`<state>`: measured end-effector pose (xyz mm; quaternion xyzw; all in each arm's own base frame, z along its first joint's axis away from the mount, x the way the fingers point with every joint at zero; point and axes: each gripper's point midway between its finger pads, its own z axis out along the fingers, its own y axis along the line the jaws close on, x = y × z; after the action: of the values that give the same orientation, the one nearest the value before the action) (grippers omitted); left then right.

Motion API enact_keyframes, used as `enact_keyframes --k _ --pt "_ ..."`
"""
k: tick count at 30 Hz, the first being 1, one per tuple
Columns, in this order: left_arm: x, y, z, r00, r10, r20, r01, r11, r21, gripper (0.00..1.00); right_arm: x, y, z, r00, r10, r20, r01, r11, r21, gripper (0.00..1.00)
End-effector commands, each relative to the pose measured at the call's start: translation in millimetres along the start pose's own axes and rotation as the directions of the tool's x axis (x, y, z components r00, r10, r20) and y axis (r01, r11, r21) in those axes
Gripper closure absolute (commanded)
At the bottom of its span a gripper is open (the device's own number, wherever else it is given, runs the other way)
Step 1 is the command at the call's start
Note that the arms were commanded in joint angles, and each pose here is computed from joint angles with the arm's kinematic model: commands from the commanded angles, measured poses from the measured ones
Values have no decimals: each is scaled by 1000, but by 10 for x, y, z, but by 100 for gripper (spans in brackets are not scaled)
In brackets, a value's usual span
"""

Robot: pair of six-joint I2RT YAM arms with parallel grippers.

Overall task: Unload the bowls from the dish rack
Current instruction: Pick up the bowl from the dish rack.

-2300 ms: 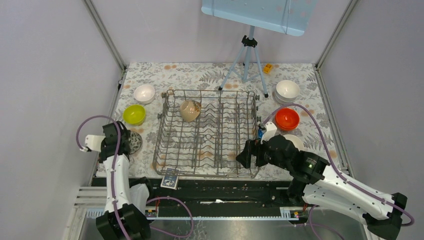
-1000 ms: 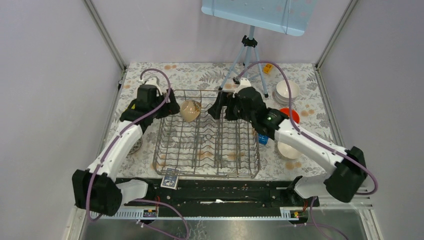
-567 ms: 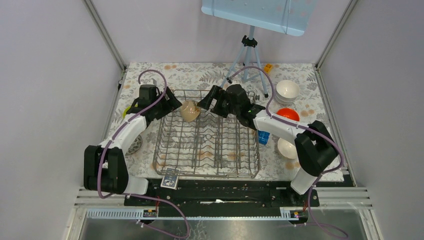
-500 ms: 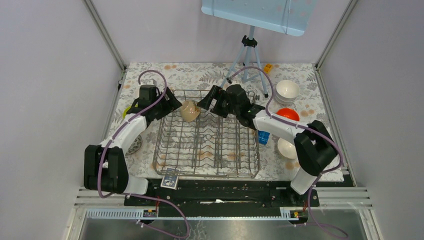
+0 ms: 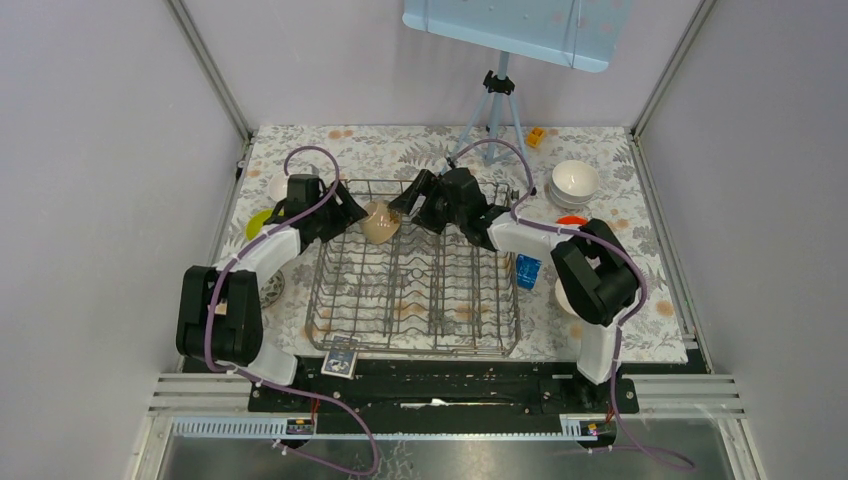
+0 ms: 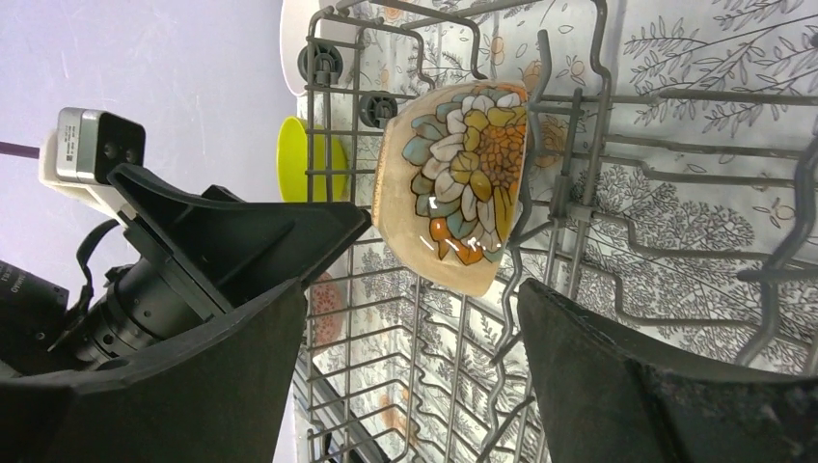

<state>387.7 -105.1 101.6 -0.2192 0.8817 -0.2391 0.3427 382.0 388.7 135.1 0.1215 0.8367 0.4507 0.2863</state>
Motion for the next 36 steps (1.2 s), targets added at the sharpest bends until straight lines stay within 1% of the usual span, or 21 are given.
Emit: enact_keyframes --k 1,12,17,24,30,36 --pt "-98 -12 34 999 5 43 -5 1000 10 25 -160 277 84 1000 18 23 -16 996 -91 14" --pt "-28 85 118 1000 6 17 -6 1000 -21 27 -152 104 295 999 32 16 -31 999 -21 15" --pt "-4 108 115 1000 8 9 -8 1000 -26 27 -110 92 369 999 38 -4 -38 998 -41 17" --pt "-46 72 82 1000 14 22 -13 1000 -21 27 -60 49 430 999 42 -31 -43 999 -32 20" --pt "-39 83 86 1000 16 17 -15 1000 -26 27 -67 132 406 998 57 -25 -59 995 -76 27" --pt "11 105 131 1000 9 -1 -9 1000 -24 27 -40 214 370 998 61 -36 -65 990 -129 37"
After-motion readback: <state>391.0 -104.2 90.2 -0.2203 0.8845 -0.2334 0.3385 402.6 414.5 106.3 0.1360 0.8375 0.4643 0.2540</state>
